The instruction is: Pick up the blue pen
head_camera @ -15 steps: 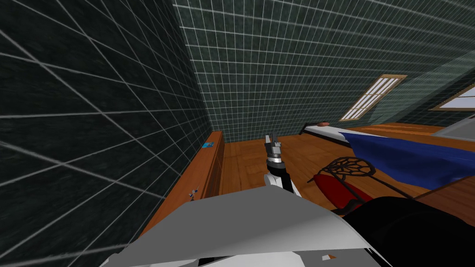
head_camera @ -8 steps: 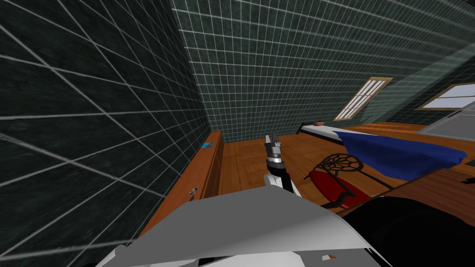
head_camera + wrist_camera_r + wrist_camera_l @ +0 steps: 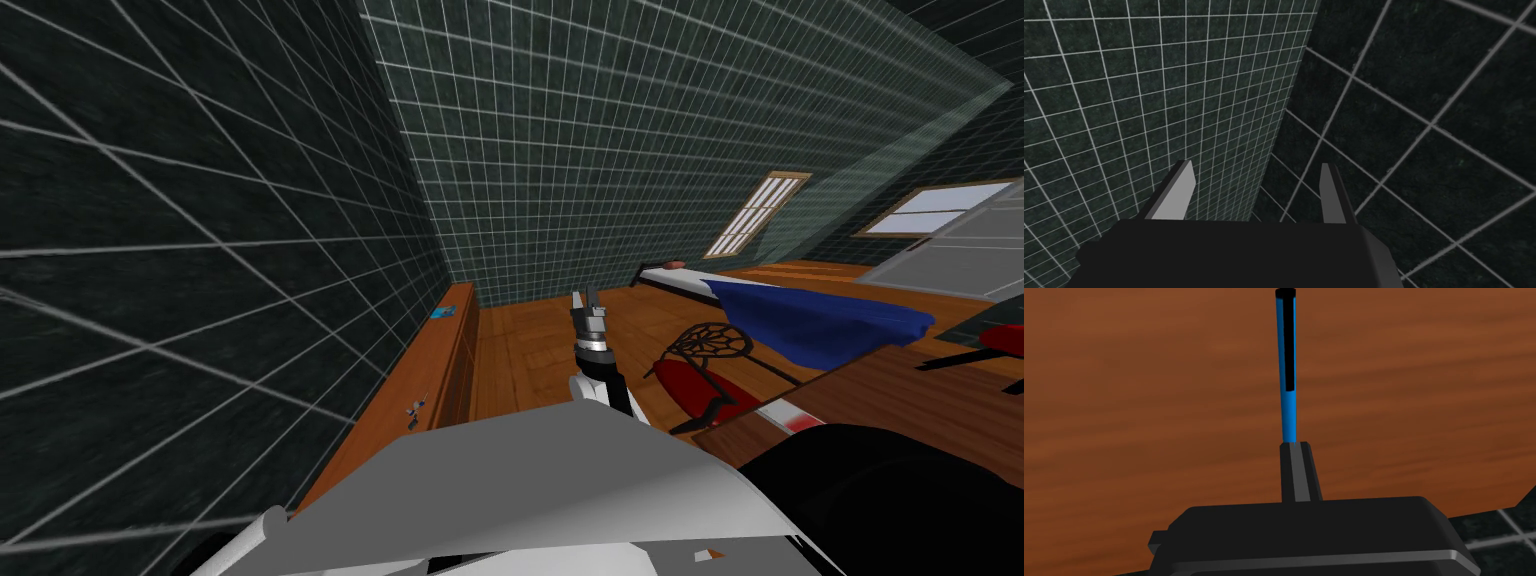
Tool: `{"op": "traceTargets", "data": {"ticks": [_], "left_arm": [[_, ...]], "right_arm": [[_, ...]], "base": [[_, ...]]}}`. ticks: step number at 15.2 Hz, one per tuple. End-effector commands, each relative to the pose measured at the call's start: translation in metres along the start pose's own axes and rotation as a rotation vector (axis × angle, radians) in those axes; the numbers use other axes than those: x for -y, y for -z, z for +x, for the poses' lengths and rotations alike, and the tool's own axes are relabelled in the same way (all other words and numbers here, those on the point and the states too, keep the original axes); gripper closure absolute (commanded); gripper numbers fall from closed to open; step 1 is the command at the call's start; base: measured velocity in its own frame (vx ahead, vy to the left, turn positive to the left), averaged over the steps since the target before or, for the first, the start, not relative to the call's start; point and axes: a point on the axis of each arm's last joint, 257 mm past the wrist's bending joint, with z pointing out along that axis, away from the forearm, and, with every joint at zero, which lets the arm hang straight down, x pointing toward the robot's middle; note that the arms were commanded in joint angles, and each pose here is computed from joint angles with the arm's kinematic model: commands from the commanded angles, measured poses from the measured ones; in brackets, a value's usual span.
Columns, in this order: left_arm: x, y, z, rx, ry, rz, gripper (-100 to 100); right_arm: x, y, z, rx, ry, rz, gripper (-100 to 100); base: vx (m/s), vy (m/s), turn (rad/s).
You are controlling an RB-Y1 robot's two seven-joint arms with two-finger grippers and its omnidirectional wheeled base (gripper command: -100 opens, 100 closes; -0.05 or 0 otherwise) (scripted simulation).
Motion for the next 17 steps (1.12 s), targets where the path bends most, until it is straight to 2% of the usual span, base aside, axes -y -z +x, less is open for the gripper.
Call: {"op": "traceTargets", "data": {"ticks": [1,2,3,5,6,9,10,11,12,15,16,17], "left_arm": [[0.001,0.001,0.0,0.0,0.011,-0.003,100],[0.001,0.001,0.0,0.0,0.005,-0.001,100],[0.014,0.011,-0.011,0.004,0.008,0.03,-100],[0.016,0.013,-0.013,0.005,0.008,0.036,-100],[0.026,0.021,-0.021,0.01,0.008,0.061,-100],[0.026,0.021,-0.021,0.01,0.008,0.061,-100],[0.034,0.028,-0.029,0.014,0.007,0.083,-100],[0.029,0.023,-0.024,0.012,0.006,0.068,-100],[0.034,0.015,-0.014,0.017,-0.011,0.072,-100],[0.035,0.014,-0.012,0.018,-0.014,0.073,-100],[0.039,0.007,-0.002,0.022,-0.029,0.076,-100],[0.037,0.012,-0.008,0.017,-0.016,0.073,-100]], "right_arm": [[0.0,0.0,0.0,0.0,0.0,0.0,0],[0.0,0.0,0.0,0.0,0.0,0.0,0],[0.0,0.0,0.0,0.0,0.0,0.0,0],[0.0,0.0,0.0,0.0,0.0,0.0,0],[0.0,0.0,0.0,0.0,0.0,0.0,0],[0.0,0.0,0.0,0.0,0.0,0.0,0],[0.0,0.0,0.0,0.0,0.0,0.0,0],[0.0,0.0,0.0,0.0,0.0,0.0,0],[0.0,0.0,0.0,0.0,0.0,0.0,0],[0.0,0.0,0.0,0.0,0.0,0.0,0],[0.0,0.0,0.0,0.0,0.0,0.0,0],[0.0,0.0,0.0,0.0,0.0,0.0,0]], "base": [[-0.045,-0.007,-0.015],[-0.022,-0.002,-0.001],[-0.035,-0.002,0.039],[-0.043,-0.003,0.03],[-0.054,-0.001,0.049],[-0.035,-0.006,0.011],[-0.021,-0.003,0.025],[-0.017,0.0,0.015],[0.014,0.029,0.114],[0.026,0.045,0.08],[0.028,0.042,0.086],[0.021,0.026,0.046]]}}
